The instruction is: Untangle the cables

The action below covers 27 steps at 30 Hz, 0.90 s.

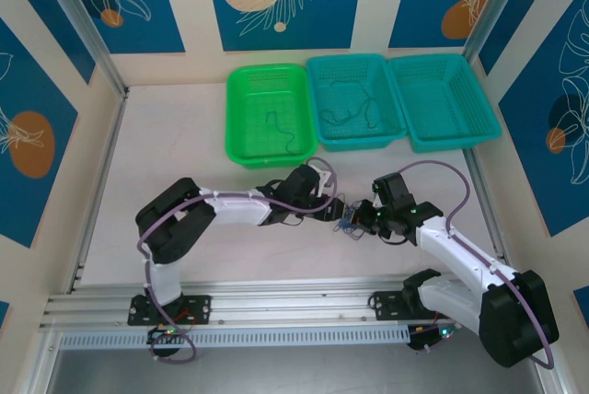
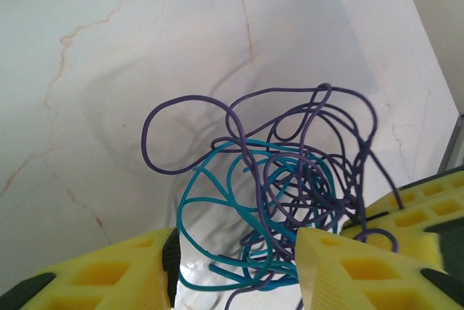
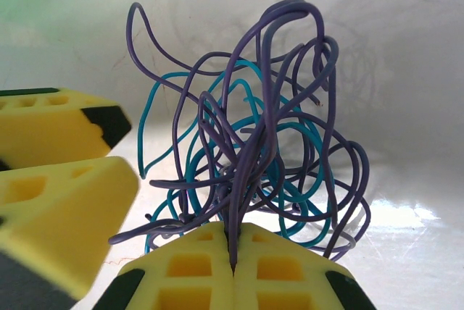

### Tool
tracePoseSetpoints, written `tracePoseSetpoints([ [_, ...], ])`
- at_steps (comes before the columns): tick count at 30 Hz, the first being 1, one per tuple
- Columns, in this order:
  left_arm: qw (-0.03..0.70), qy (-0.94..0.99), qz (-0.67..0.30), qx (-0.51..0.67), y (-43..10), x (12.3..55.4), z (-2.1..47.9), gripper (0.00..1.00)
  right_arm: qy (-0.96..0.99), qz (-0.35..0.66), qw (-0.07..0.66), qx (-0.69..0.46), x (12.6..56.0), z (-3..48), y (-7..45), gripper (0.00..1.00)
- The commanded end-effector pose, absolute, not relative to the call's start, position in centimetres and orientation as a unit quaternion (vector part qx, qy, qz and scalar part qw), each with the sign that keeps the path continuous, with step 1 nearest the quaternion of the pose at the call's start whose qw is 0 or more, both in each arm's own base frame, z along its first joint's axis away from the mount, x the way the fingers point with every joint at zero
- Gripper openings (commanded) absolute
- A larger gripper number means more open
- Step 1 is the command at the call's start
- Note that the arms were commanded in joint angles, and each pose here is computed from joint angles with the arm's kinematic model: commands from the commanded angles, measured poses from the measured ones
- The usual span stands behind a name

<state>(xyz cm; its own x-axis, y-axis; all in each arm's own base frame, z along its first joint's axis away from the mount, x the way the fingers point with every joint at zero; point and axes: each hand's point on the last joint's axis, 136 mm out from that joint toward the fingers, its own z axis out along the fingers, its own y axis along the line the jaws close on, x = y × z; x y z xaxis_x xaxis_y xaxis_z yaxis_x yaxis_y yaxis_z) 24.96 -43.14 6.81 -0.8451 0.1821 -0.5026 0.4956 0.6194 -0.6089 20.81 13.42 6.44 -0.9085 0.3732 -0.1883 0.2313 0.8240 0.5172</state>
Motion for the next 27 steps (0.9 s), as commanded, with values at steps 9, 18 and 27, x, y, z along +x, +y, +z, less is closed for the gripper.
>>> tracePoseSetpoints([
  [9,0.178,0.893,-0.373,0.178,-43.3,25.6,4.8,0.10,0.940,0.258,0.146,0.168,20.7,7.0,13.4,0.00],
  [18,0.233,0.910,-0.329,0.090,-33.9,27.8,7.2,0.00,0.910,0.157,0.156,0.352,19.6,4.6,5.3,0.02],
  [27,0.284,0.920,-0.267,0.034,-22.9,27.6,10.4,0.00,0.848,0.169,0.158,0.477,19.6,4.1,0.1,0.03],
])
